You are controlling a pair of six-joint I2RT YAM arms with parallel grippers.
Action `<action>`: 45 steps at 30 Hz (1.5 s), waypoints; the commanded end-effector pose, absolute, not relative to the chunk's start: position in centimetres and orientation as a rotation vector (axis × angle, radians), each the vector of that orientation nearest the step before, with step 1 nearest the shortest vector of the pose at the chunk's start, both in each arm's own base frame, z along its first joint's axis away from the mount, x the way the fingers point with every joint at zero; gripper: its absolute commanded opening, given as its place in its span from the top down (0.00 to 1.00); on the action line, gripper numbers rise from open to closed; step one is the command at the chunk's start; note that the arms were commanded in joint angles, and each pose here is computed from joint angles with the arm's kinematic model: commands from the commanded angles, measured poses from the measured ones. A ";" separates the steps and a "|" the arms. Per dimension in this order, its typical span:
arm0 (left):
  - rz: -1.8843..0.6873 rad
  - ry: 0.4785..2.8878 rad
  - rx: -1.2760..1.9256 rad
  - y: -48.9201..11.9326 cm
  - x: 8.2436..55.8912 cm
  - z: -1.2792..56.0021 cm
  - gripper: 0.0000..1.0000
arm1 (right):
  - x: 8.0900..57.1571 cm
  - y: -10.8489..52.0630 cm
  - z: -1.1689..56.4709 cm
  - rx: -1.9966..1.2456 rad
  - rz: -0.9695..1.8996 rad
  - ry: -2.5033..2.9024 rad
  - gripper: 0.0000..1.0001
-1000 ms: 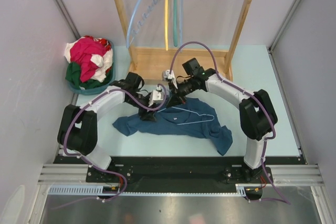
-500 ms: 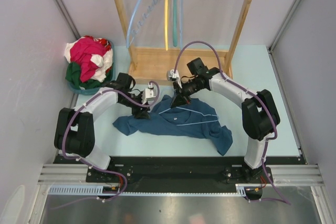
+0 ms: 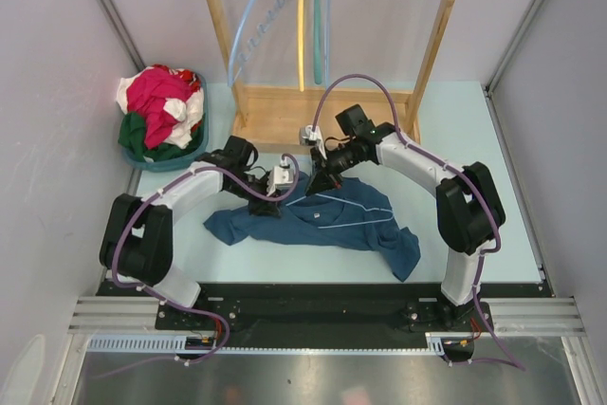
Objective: Place the t-shirt on the hanger
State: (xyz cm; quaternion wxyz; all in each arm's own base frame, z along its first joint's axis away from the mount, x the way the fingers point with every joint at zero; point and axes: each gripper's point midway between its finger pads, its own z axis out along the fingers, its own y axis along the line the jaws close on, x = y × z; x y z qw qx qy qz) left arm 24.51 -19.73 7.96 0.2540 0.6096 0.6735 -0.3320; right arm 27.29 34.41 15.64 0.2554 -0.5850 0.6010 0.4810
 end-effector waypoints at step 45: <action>-0.776 1.568 1.685 -23.7 22.1 13.4 1.00 | 30.4 24.9 11.6 -0.859 0.703 2.480 0.56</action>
